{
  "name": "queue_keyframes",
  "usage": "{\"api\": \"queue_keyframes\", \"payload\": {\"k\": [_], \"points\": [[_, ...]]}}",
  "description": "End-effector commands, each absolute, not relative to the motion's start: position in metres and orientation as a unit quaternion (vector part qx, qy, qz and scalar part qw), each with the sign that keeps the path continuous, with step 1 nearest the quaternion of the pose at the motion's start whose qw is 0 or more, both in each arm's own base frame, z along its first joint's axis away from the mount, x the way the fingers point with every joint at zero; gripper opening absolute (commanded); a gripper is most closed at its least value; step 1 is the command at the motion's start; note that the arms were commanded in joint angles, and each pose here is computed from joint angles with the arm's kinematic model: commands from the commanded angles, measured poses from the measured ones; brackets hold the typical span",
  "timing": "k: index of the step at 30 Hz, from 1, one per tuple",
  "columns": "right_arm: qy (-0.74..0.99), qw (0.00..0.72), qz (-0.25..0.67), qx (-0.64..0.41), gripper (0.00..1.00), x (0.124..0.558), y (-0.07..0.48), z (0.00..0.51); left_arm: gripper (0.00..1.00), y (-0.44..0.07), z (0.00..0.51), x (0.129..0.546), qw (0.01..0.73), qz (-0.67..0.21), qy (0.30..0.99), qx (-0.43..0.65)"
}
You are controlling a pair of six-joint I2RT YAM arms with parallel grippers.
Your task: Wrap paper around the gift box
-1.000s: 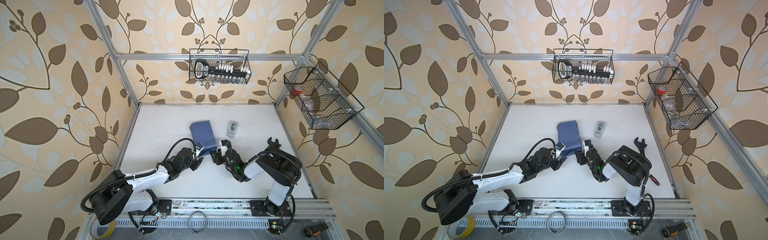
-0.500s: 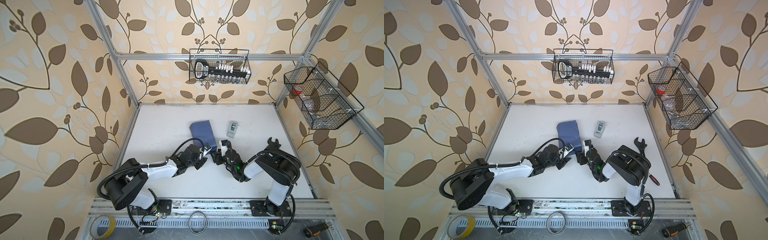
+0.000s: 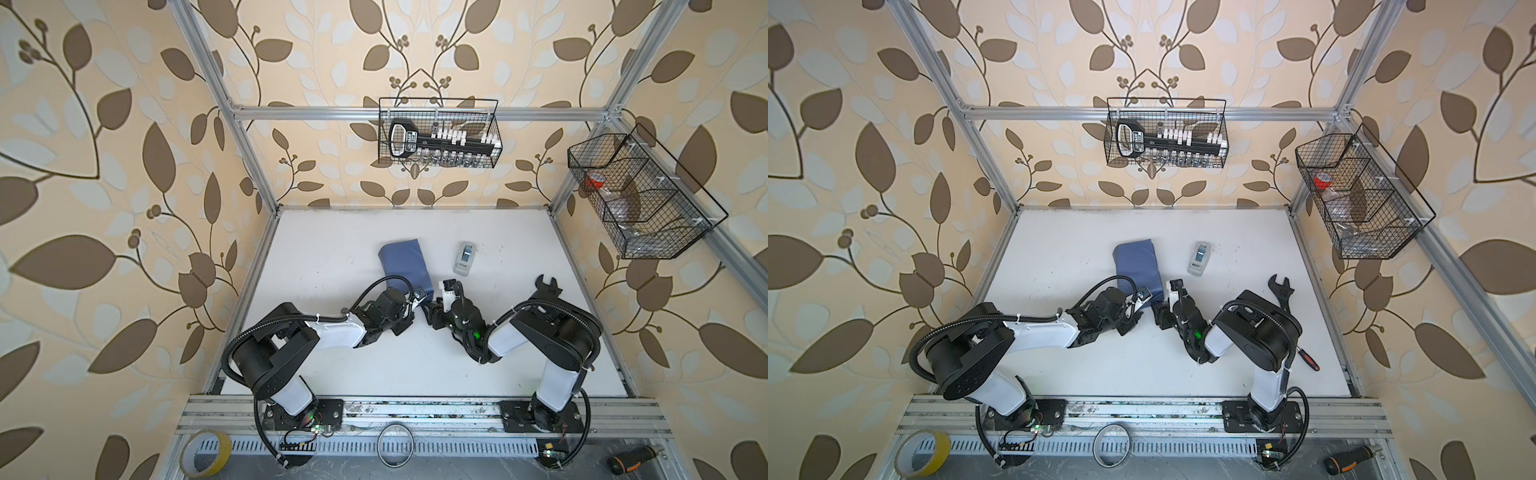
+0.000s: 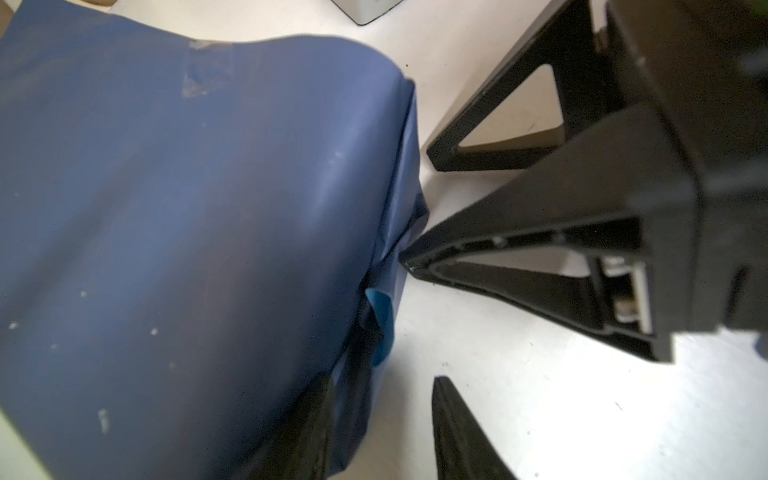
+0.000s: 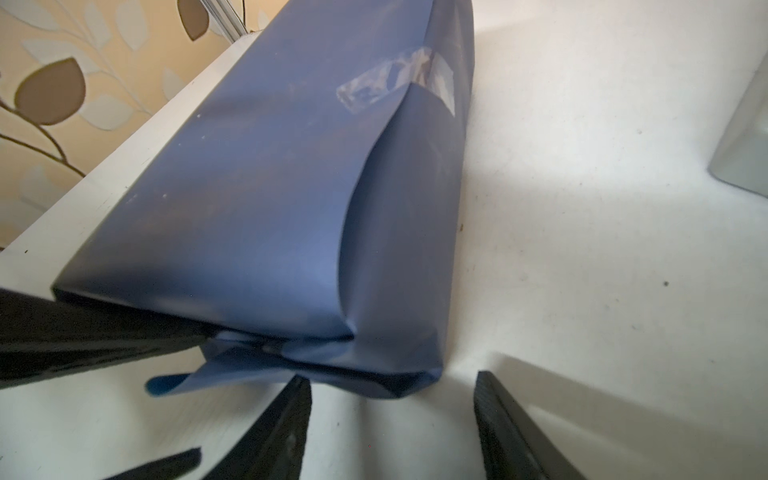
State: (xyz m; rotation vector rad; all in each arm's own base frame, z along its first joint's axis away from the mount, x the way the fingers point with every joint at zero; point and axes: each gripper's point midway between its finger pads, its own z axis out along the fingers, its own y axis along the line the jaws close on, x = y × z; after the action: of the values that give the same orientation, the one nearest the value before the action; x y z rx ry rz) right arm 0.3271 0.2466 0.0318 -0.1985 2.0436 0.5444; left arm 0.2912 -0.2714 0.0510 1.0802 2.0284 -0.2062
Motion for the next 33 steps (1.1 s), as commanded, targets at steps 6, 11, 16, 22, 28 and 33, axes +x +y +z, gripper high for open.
{"api": "queue_keyframes", "payload": {"k": [6, 11, 16, 22, 28, 33], "points": [[0.833, 0.496, 0.231, -0.08, 0.64, 0.332, 0.25, 0.037, 0.33, -0.293, 0.07, 0.31, 0.443, -0.088, 0.784, 0.426], [0.833, 0.497, 0.229, -0.079, 0.64, 0.332, 0.248, 0.038, 0.23, -0.294, 0.069, 0.312, 0.441, -0.083, 0.784, 0.428], [0.828, 0.505, 0.237, -0.066, 0.66, 0.33, 0.239, 0.049, 0.16, -0.294, 0.07, 0.309, 0.442, -0.089, 0.78, 0.434], [0.823, 0.504, 0.261, -0.028, 0.71, 0.326, 0.216, 0.076, 0.0, -0.295, 0.068, 0.307, 0.437, -0.093, 0.778, 0.442], [0.826, 0.481, 0.295, -0.002, 0.75, 0.349, 0.209, 0.105, 0.0, -0.295, 0.069, 0.305, 0.437, -0.095, 0.776, 0.445], [0.847, 0.432, 0.308, -0.035, 0.79, 0.377, 0.234, 0.11, 0.0, -0.293, 0.07, 0.303, 0.438, -0.1, 0.773, 0.447]]}}
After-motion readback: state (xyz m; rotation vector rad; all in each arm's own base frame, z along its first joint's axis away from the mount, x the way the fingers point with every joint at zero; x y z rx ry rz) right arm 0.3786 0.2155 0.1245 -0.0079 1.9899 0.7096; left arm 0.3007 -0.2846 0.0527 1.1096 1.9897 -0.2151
